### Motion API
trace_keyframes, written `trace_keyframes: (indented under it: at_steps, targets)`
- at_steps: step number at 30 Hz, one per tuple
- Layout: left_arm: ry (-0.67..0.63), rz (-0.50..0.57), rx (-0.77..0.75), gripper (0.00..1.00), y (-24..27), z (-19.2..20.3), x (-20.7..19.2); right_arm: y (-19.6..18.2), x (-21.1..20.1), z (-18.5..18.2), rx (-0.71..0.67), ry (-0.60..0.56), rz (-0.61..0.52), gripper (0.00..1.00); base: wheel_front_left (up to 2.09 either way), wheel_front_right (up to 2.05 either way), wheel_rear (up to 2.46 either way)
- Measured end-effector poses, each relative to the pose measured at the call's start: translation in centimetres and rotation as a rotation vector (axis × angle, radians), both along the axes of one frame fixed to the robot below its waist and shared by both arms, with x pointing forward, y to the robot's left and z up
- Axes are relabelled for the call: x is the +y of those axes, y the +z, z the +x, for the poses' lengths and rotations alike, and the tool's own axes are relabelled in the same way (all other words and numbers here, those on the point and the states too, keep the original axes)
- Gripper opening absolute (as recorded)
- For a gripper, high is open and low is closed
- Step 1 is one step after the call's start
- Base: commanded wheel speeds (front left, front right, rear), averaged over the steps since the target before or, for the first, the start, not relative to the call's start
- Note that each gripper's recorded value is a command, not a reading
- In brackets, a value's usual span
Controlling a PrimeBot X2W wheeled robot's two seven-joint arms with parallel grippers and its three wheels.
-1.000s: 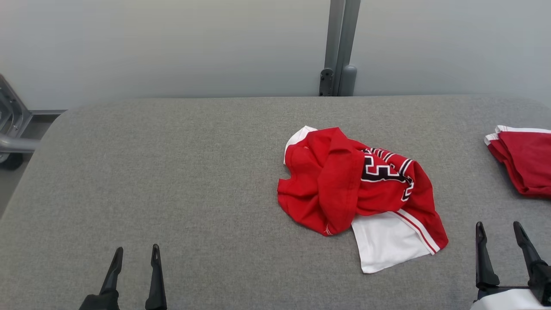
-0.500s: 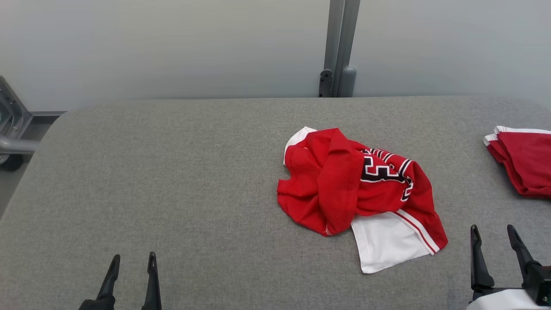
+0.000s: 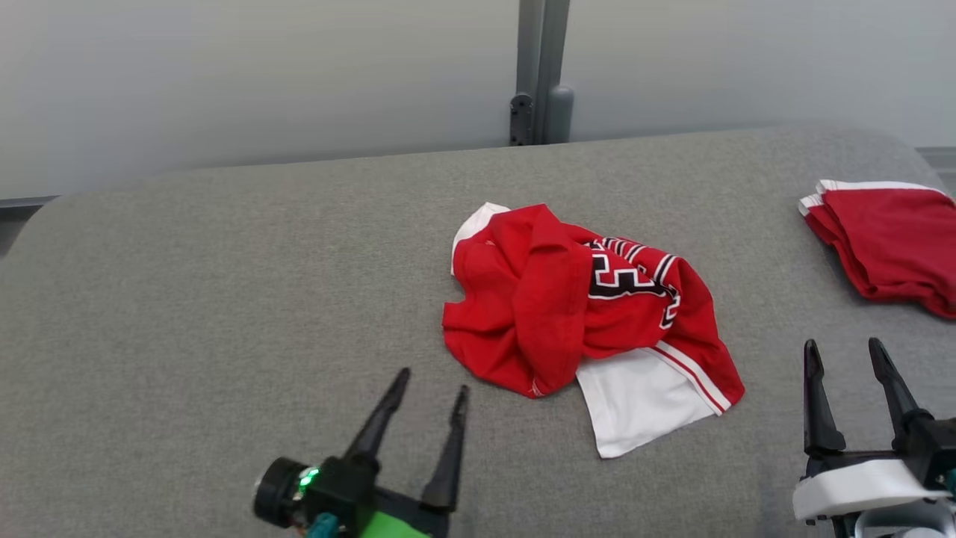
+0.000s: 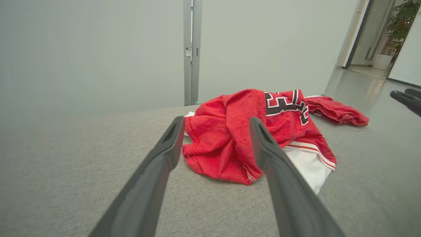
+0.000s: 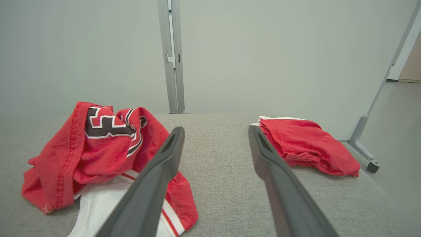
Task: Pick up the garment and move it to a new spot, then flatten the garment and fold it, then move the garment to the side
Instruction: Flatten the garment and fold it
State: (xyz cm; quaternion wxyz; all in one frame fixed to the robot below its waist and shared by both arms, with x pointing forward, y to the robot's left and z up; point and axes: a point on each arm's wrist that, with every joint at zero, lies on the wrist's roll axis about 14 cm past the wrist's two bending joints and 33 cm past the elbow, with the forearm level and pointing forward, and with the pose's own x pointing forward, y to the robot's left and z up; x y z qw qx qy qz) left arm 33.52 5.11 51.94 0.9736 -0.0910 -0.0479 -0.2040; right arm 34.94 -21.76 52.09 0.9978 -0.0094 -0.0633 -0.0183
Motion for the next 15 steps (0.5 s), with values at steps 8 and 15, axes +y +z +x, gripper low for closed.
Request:
trace_keyframes:
  at_steps: [8, 15]
  targets:
    - [-0.254, 0.09, 0.176, 1.0, -5.1, 1.5, -8.4, -0.2, -1.7, 1.5, 0.005, -0.053, 0.02, 1.0, 0.0, 0.0, 0.0]
    - [-0.307, 0.133, 0.349, 1.0, -10.0, 3.1, -11.3, -2.0, -3.7, 1.6, 0.061, -0.12, 0.032, 1.0, 0.0, 0.0, 0.0]
